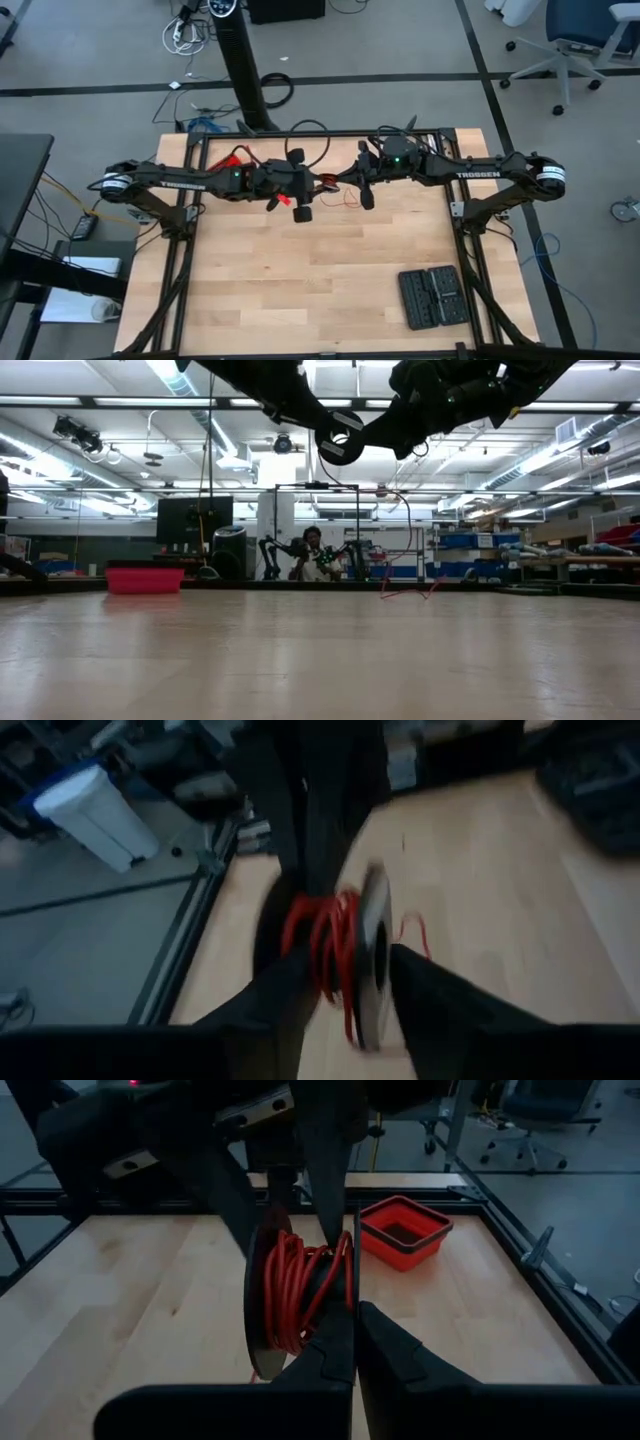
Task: Coil cords
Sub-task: Coil the wire to the spool
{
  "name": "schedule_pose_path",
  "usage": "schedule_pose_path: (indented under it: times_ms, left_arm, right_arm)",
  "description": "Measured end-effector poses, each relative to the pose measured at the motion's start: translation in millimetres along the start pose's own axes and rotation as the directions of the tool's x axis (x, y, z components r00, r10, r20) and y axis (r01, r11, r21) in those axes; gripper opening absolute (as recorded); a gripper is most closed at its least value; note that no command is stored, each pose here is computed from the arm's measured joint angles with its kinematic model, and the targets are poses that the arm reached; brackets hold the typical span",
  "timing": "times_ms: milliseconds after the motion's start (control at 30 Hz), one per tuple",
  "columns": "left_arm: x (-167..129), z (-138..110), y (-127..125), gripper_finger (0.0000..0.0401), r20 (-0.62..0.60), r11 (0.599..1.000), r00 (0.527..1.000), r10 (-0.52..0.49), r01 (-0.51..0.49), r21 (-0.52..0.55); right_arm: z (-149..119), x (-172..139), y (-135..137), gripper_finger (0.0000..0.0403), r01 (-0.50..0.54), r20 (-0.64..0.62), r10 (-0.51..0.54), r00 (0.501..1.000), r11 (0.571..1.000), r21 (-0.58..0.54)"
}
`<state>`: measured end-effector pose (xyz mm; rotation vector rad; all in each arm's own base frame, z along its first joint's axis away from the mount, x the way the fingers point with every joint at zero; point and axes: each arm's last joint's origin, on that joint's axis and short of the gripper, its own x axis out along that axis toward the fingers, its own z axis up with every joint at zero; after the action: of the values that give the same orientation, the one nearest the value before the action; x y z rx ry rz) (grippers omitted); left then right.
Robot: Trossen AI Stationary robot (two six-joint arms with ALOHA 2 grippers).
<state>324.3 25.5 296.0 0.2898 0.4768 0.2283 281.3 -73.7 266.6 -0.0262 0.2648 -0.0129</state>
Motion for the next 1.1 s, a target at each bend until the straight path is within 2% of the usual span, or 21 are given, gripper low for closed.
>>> schedule_pose_path:
  times_ms: [67,167,233,400,567,667,833,933,1000,1100]
  left_arm:
    - [1.5,1.7,0.1,0.0112,0.016,1.0,1.0,0.008,-0.008,-0.002]
    - [4.8,0.3,-1.2,0.0038,0.01,1.0,1.0,0.011,-0.011,-0.001]
    - [5.2,0.0,-1.4,0.0017,0.008,1.0,1.0,0.011,-0.011,-0.008]
    - [5.6,-1.0,-2.0,0.0009,-0.003,0.999,1.0,0.017,-0.017,-0.038]
    - [5.3,-4.0,-1.0,0.0008,-0.033,0.998,0.999,0.033,-0.035,-0.055]
    - [5.0,-5.1,-1.7,0.0008,-0.045,0.999,0.999,0.025,-0.027,-0.043]
    - [5.0,-4.9,-2.1,0.0008,-0.039,1.0,0.999,0.008,-0.009,-0.009]
    - [5.2,-6.0,-1.7,0.0008,-0.048,1.0,0.999,0.007,-0.007,0.0]
    - [5.1,-6.8,-1.5,0.0008,-0.057,1.0,0.998,0.006,-0.007,-0.015]
    - [5.0,-8.4,-1.6,0.0008,-0.072,0.999,0.997,0.003,-0.005,-0.038]
  right_arm:
    - [0.1,0.0,0.2,0.0,-0.006,0.001,0.006,1.0,1.0,-0.001]
    - [-0.6,0.1,0.2,0.0005,-0.011,-0.003,0.011,1.0,1.0,0.002]
    - [-1.2,0.4,0.4,0.0015,-0.019,-0.002,0.019,1.0,1.0,0.003]
    - [1.3,-2.2,1.2,0.0055,-0.02,0.007,0.02,1.0,1.0,0.016]
    - [11.3,-35.4,-2.6,0.0083,0.026,-0.036,-0.024,0.999,0.998,0.053]
    - [7.4,-41.8,0.4,0.0087,0.029,-0.101,-0.021,0.995,0.996,0.086]
    - [-13.5,-20.4,20.5,0.0085,-0.064,-0.25,0.08,0.965,0.995,0.071]
    - [-22.2,-5.6,30.1,0.0085,-0.108,-0.279,0.117,0.953,0.993,0.048]
    - [-28.0,1.3,32.6,0.0085,-0.117,-0.302,0.126,0.945,0.992,0.048]
    - [-37.3,8.5,31.0,0.0085,-0.075,-0.351,0.086,0.933,0.996,0.043]
